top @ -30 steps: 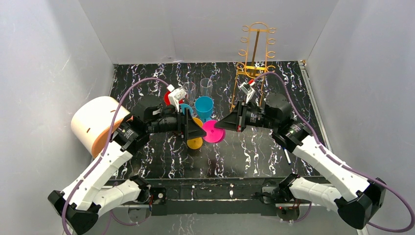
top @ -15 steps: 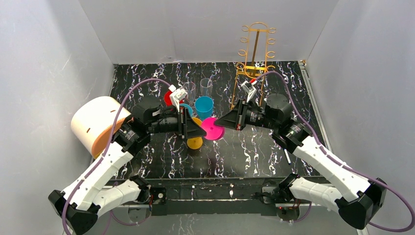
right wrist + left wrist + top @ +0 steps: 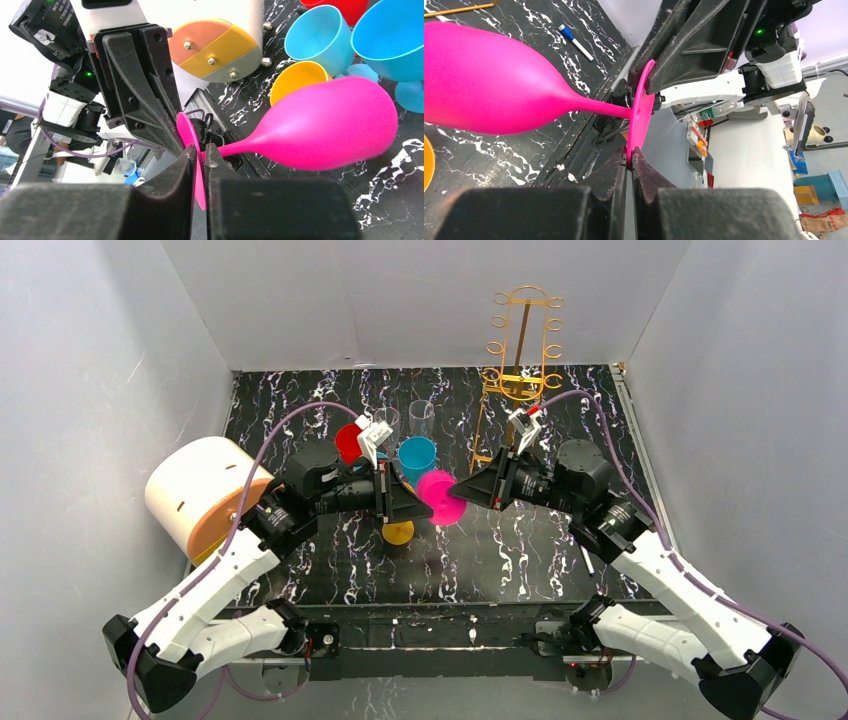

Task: Take the wine glass off the wine glass rack
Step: Place the wine glass at the center of the board.

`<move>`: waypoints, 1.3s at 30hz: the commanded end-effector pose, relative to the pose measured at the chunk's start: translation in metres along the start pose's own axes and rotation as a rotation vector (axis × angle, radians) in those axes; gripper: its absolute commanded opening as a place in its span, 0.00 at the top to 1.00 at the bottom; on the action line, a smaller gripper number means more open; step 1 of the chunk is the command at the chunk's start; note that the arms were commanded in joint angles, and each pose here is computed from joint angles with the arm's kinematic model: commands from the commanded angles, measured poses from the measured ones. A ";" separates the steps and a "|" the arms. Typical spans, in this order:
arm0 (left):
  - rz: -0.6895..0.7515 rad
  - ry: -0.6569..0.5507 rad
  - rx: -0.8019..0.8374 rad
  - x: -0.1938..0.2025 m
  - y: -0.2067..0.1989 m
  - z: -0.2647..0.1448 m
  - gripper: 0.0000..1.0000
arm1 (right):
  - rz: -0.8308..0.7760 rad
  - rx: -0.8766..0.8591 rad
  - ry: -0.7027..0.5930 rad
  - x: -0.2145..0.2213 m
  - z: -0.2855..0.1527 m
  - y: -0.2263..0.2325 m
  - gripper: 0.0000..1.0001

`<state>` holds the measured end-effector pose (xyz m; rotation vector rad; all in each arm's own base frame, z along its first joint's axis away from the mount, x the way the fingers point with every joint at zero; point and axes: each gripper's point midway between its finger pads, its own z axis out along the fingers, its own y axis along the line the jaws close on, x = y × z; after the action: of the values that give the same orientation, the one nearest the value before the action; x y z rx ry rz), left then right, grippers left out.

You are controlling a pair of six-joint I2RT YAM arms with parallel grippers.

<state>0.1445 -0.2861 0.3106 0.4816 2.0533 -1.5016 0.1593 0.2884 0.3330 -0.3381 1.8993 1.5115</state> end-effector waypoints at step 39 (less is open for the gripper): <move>-0.101 -0.205 0.262 -0.011 -0.050 0.030 0.57 | -0.105 -0.028 -0.251 -0.037 -0.031 0.024 0.99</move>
<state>0.1236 -0.3310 0.3251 0.3716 1.8678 -1.8035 0.1610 0.2591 0.3493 -0.2665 1.7644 1.3913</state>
